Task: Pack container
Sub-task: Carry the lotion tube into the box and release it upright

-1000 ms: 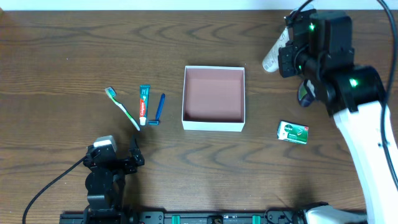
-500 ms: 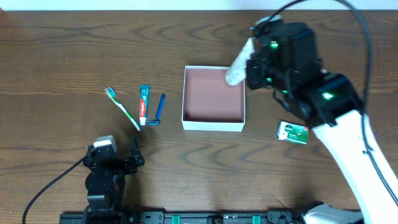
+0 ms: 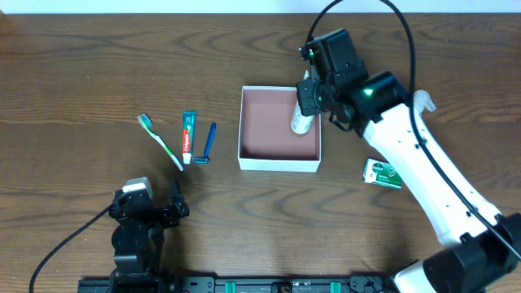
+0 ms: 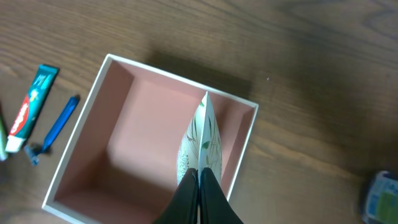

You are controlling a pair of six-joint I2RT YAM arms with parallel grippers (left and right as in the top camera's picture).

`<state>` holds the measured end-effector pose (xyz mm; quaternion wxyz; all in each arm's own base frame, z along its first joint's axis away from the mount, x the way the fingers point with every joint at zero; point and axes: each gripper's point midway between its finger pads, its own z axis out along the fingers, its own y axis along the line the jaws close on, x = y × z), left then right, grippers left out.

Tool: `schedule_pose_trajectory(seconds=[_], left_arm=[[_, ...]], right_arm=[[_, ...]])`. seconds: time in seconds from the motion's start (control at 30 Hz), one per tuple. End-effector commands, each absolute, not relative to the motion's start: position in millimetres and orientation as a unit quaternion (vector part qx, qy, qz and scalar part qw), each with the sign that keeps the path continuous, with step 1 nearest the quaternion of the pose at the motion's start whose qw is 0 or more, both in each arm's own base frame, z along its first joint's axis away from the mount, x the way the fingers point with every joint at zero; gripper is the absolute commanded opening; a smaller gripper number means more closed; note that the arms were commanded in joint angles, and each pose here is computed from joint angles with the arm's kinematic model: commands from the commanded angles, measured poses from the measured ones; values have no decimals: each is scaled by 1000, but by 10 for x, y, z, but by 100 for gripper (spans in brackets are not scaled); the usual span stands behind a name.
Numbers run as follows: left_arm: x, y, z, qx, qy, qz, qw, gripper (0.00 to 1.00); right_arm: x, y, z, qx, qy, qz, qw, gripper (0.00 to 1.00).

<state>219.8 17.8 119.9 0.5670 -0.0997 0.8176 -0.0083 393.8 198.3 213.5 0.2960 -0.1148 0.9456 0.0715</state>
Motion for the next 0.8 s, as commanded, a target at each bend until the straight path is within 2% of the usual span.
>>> schedule_pose_trajectory(seconds=[0.0, 0.27, 0.3, 0.33, 0.37, 0.47, 0.67, 0.77], left_arm=[[2190, 216, 1112, -101, 822, 4, 560, 98], [2190, 216, 1112, -101, 822, 4, 560, 98], [2190, 216, 1112, -101, 822, 4, 560, 98], [2190, 216, 1112, -101, 822, 4, 560, 98], [2190, 216, 1112, -101, 822, 4, 560, 98], [2190, 216, 1112, -101, 822, 4, 560, 98], [2190, 216, 1112, -101, 822, 4, 560, 98], [2190, 216, 1112, -101, 822, 4, 560, 98]], right_arm=[[4080, 1999, 2193, -101, 941, 68, 316, 1], [4257, 1994, 2155, -90, 936, 58, 336, 2], [4260, 1989, 2155, -90, 936, 58, 337, 10], [4259, 1990, 2155, -90, 936, 58, 337, 28], [4258, 1991, 2154, -90, 936, 58, 336, 32], [4256, 1990, 2152, -90, 936, 58, 336, 33], [4255, 1952, 2235, -86, 933, 54, 346, 49], [4229, 1874, 2443, -77, 925, 51, 369, 52]])
